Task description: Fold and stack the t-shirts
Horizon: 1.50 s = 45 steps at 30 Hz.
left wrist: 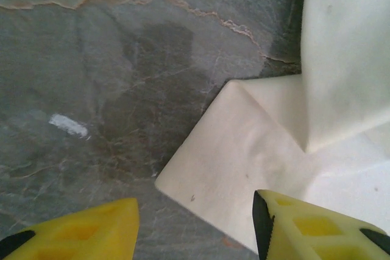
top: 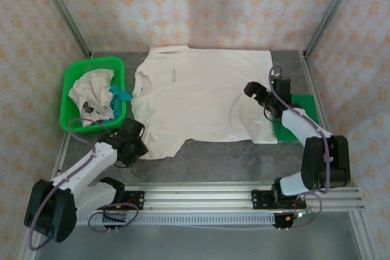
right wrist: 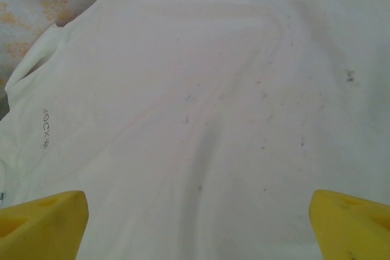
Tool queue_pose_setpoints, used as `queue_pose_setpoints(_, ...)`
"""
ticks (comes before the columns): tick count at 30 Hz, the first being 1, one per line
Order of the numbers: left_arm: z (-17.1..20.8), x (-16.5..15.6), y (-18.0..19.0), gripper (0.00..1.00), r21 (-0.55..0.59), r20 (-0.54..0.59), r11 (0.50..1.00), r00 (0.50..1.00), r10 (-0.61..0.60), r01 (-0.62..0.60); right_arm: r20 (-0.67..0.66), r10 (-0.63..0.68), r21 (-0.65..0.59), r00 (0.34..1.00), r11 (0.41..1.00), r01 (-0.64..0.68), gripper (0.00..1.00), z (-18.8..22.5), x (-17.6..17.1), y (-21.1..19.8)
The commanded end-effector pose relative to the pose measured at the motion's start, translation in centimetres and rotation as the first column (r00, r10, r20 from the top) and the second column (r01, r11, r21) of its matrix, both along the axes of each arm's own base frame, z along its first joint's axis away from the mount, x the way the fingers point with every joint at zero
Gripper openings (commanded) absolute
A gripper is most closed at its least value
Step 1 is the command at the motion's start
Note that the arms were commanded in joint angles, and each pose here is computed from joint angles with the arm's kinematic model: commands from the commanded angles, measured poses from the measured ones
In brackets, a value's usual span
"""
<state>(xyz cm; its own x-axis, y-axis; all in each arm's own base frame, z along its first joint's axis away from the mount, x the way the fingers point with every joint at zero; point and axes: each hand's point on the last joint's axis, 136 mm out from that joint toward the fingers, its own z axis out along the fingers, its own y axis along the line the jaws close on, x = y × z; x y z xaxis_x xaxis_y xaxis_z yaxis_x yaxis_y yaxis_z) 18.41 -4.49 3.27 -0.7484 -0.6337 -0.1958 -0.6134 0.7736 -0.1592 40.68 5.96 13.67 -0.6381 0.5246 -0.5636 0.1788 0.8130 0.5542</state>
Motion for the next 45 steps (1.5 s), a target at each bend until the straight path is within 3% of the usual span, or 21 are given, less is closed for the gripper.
queue_pose_setpoints(1,-0.7,1.3,-0.2,0.5,0.003,0.029,1.0,0.999,0.014,-0.014,-0.003,-0.014,0.002,1.0,1.0,0.014,0.93,0.4,-0.6,-0.4)
queue_pose_setpoints(7,-1.6,2.3,-0.4,0.47,0.011,0.017,1.0,1.0,0.025,-0.025,-0.014,-0.016,0.009,1.0,1.0,0.016,0.93,0.2,-0.9,-0.3)
queue_pose_setpoints(16,-2.6,0.4,1.2,0.43,0.101,-0.08,0.994,0.996,0.045,-0.037,-0.025,-0.024,0.003,0.999,1.0,0.024,0.93,-0.2,-1.1,-0.5)
queue_pose_setpoints(20,-3.2,0.7,1.0,0.34,0.093,-0.08,0.995,0.996,0.046,-0.038,-0.026,-0.023,0.012,0.999,1.0,0.023,0.93,-0.2,-1.2,-0.4)
queue_pose_setpoints(24,-3.8,0.8,1.0,0.09,0.101,-0.091,0.994,0.995,0.046,-0.037,-0.019,-0.016,0.012,1.0,1.0,0.017,0.93,0.4,-1.6,-0.3)
queue_pose_setpoints(30,-3.7,0.6,1.4,0.0,0.112,-0.073,0.991,0.994,0.079,-0.071,-0.017,-0.017,-0.025,1.0,1.0,0.016,0.93,1.5,-3.4,-0.8)
queue_pose_setpoints(34,-2.2,0.3,2.0,0.0,0.13,-0.052,0.987,0.994,0.101,-0.094,-0.052,-0.026,-0.027,0.998,0.999,0.025,0.92,1.6,-5.6,-1.0)
queue_pose_setpoints(42,1.7,-2.6,3.6,0.0,0.139,-0.002,0.976,0.985,0.172,-0.17,-0.112,-0.25,-0.179,0.962,0.957,0.228,0.88,1.2,-13.9,-5.8)
queue_pose_setpoints(45,2.0,-3.9,3.6,0.0,0.098,0.003,0.973,0.978,0.208,-0.207,-0.168,-0.29,-0.175,0.942,0.949,0.262,0.98,0.0,-16.3,-6.1)
